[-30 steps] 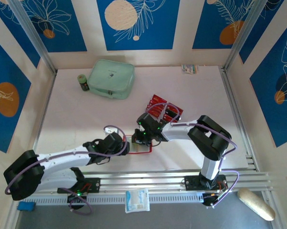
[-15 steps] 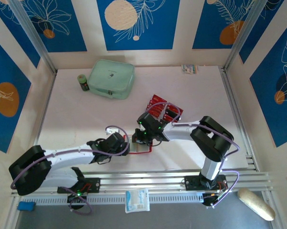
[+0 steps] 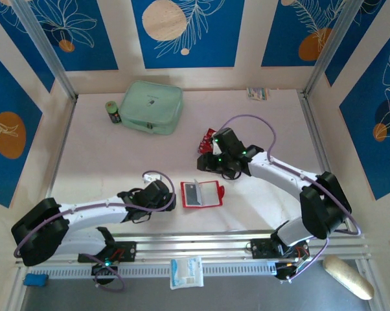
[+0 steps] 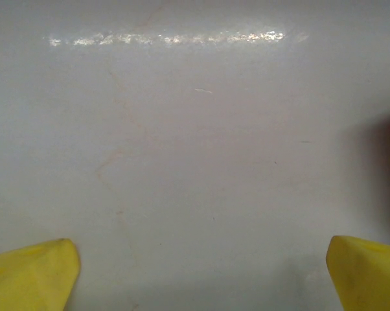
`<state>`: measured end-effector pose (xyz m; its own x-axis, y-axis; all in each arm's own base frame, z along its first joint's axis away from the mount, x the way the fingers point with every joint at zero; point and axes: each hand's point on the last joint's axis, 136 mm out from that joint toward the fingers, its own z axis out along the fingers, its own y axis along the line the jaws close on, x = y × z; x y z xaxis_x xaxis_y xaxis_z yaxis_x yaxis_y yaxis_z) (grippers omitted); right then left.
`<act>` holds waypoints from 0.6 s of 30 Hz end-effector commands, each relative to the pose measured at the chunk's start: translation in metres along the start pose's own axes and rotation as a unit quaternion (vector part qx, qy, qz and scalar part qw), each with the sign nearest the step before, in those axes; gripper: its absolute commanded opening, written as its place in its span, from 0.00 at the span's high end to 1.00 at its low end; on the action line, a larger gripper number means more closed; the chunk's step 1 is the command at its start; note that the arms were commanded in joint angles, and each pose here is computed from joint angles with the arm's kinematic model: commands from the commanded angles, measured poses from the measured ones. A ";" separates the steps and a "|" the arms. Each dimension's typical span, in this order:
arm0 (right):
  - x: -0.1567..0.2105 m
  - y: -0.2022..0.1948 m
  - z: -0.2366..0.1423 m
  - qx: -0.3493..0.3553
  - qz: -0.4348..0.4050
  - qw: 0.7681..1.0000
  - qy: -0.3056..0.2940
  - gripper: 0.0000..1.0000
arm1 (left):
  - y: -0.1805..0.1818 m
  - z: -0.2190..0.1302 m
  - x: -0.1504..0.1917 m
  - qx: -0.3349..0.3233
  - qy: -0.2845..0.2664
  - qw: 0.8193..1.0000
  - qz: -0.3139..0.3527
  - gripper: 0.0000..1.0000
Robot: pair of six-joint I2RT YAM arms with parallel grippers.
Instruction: Put the credit cards into the card holder
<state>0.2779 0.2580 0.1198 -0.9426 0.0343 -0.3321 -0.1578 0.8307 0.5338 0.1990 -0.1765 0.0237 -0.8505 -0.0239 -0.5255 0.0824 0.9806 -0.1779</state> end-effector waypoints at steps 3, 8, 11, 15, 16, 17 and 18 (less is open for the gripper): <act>0.031 -0.016 -0.004 0.013 -0.018 0.999 0.042 0.67 | 0.011 -0.001 0.006 -0.018 0.011 1.000 0.001 0.01; 0.055 -0.021 0.014 0.007 -0.001 0.998 0.058 0.82 | 0.004 -0.006 -0.003 -0.010 0.004 1.000 0.004 0.00; 0.069 -0.019 0.028 0.001 0.006 0.998 0.068 0.85 | -0.001 -0.009 -0.008 -0.004 0.000 1.000 0.004 0.00; 0.080 -0.011 0.042 -0.017 0.015 0.997 0.078 0.85 | -0.006 -0.011 -0.014 0.002 -0.004 1.000 0.004 0.00; 0.081 -0.007 0.043 -0.020 0.012 0.997 0.079 0.84 | -0.008 -0.011 -0.014 0.004 -0.003 1.000 0.005 0.00; 0.080 -0.006 0.044 -0.020 0.012 0.997 0.077 0.84 | -0.009 -0.012 -0.015 0.005 -0.003 1.000 0.005 0.00; 0.079 -0.004 0.044 -0.020 0.009 0.997 0.075 0.84 | -0.010 -0.013 -0.016 0.006 -0.003 1.000 0.005 0.00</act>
<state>0.2142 0.2683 0.0497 -0.9800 -0.0516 -0.1920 -0.1471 0.8380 0.5255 0.2019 -0.1802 0.0349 -0.8483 -0.0255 -0.5289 0.0842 0.9796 -0.1823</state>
